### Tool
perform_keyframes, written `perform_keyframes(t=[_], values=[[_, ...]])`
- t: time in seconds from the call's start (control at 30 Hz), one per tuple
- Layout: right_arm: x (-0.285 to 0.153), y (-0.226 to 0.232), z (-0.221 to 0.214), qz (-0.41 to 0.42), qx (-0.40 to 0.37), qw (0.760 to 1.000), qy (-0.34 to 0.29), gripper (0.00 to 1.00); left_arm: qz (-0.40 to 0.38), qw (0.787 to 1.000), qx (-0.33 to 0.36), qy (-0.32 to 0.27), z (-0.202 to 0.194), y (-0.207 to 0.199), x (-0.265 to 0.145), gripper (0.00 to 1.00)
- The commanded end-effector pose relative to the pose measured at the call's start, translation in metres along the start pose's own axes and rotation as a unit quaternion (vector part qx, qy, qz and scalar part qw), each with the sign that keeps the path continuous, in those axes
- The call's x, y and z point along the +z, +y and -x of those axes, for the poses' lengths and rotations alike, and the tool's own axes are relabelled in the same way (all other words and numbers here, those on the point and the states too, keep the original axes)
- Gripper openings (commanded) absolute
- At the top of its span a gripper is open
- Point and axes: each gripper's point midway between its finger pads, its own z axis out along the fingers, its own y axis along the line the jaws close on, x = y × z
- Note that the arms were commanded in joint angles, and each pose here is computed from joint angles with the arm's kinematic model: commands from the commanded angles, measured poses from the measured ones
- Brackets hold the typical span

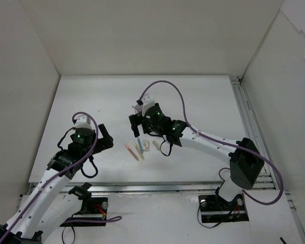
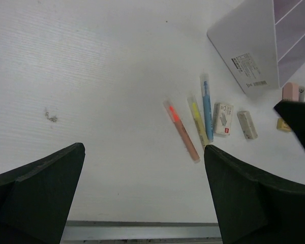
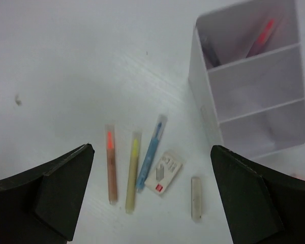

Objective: Sort the stationery into containers
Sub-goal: Place the pen in the storage box, then pick up the pen from the center of the board.

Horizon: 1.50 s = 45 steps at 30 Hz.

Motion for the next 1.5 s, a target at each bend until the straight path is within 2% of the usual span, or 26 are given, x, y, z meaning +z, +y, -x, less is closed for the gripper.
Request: perform_keyframes(t=[0.0, 0.13, 0.27, 0.4, 0.5, 0.67, 0.87, 1.0, 1.1, 1.47], values=[[-0.003, -0.009, -0.06, -0.05, -0.01, 0.992, 0.116, 0.98, 0.029, 0.999, -0.037, -0.026, 0.015, 0.007, -0.013, 1.0], [0.007, 0.01, -0.074, -0.056, -0.02, 0.99, 0.126, 0.98, 0.046, 0.998, -0.045, -0.018, 0.005, 0.018, -0.017, 1.0], [0.025, 0.001, -0.078, -0.149, 0.005, 0.984, 0.098, 0.98, 0.039, 0.998, -0.046, -0.018, -0.001, 0.021, -0.019, 1.0], [0.042, 0.005, -0.071, -0.162, 0.028, 0.984, 0.063, 0.96, 0.037, 0.998, -0.045, -0.019, -0.004, 0.023, -0.02, 1.0], [0.056, 0.006, -0.071, -0.163, 0.045, 0.985, 0.044, 0.86, 0.037, 0.998, -0.045, -0.017, -0.005, 0.024, -0.024, 1.0], [0.077, 0.003, -0.07, -0.175, 0.041, 0.983, 0.034, 0.63, 0.025, 0.998, -0.046, -0.019, -0.006, 0.022, -0.029, 1.0], [0.092, 0.003, -0.079, -0.164, 0.05, 0.984, 0.048, 0.57, 0.025, 0.998, -0.051, -0.024, -0.005, 0.024, -0.032, 1.0], [0.102, -0.003, -0.091, -0.164, 0.05, 0.983, 0.069, 0.46, 0.021, 0.998, -0.048, -0.024, -0.004, 0.022, -0.031, 1.0], [0.11, -0.005, -0.097, -0.156, 0.059, 0.983, 0.083, 0.41, 0.023, 0.999, -0.043, -0.02, -0.005, 0.022, -0.03, 1.0], [0.104, -0.003, -0.118, -0.135, 0.061, 0.977, 0.152, 0.35, 0.028, 0.999, -0.042, -0.016, -0.007, 0.023, -0.028, 1.0]])
